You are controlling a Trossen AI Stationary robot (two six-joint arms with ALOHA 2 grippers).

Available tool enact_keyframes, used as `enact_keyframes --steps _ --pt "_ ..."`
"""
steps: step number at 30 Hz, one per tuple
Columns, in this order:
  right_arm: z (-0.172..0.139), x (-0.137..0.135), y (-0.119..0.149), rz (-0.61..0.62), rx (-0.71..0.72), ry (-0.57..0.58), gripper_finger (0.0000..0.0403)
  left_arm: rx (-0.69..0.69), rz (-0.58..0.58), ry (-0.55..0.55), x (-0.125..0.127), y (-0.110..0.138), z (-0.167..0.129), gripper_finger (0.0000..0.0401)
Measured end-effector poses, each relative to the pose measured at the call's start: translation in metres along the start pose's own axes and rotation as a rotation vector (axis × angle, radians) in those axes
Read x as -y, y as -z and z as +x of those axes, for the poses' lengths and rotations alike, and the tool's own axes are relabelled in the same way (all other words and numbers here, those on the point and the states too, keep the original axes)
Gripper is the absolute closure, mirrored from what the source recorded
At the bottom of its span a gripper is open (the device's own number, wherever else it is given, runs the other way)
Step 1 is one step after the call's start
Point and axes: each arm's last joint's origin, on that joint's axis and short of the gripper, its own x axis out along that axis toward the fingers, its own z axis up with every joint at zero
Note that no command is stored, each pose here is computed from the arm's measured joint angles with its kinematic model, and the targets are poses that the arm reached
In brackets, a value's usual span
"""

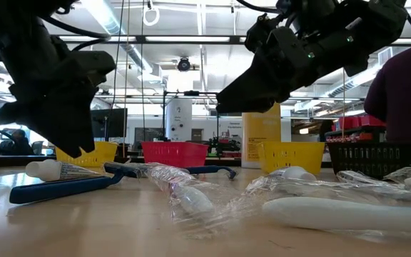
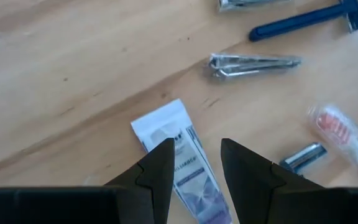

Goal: Pick & Place Travel size toiletries
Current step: Put the white toothpaste into the red basket

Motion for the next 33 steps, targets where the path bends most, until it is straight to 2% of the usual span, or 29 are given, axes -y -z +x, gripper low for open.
enact_keyframes --steps 5,9,11,14,22,26,33 --pt "0.0 0.0 0.0 0.0 0.0 0.001 0.0132 -0.047 0.009 -0.005 -0.001 0.003 -0.001 0.0262" --pt "0.0 0.0 0.0 -0.017 0.001 0.004 0.013 -0.109 -0.027 -0.061 -0.006 0.005 -0.001 0.0262" --pt "0.0 0.001 0.0 -0.03 0.003 0.029 0.0133 -0.094 -0.064 -0.075 -0.008 0.005 -0.001 0.0262" --pt "0.0 0.003 -0.001 -0.054 0.012 0.076 0.014 -0.081 -0.049 -0.073 -0.007 0.003 -0.001 0.0262" --pt "0.001 0.012 -0.003 -0.081 0.02 0.111 0.015 -0.264 -0.113 -0.088 -0.008 0.002 0.001 0.0262" --pt "0.001 0.017 -0.006 -0.094 0.049 0.115 0.0149 -0.299 -0.068 -0.076 -0.007 0.0 0.002 0.0262" --pt "0.001 0.023 -0.014 -0.094 0.125 0.046 0.0136 -0.317 0.028 -0.046 -0.006 -0.01 0.002 0.0261"
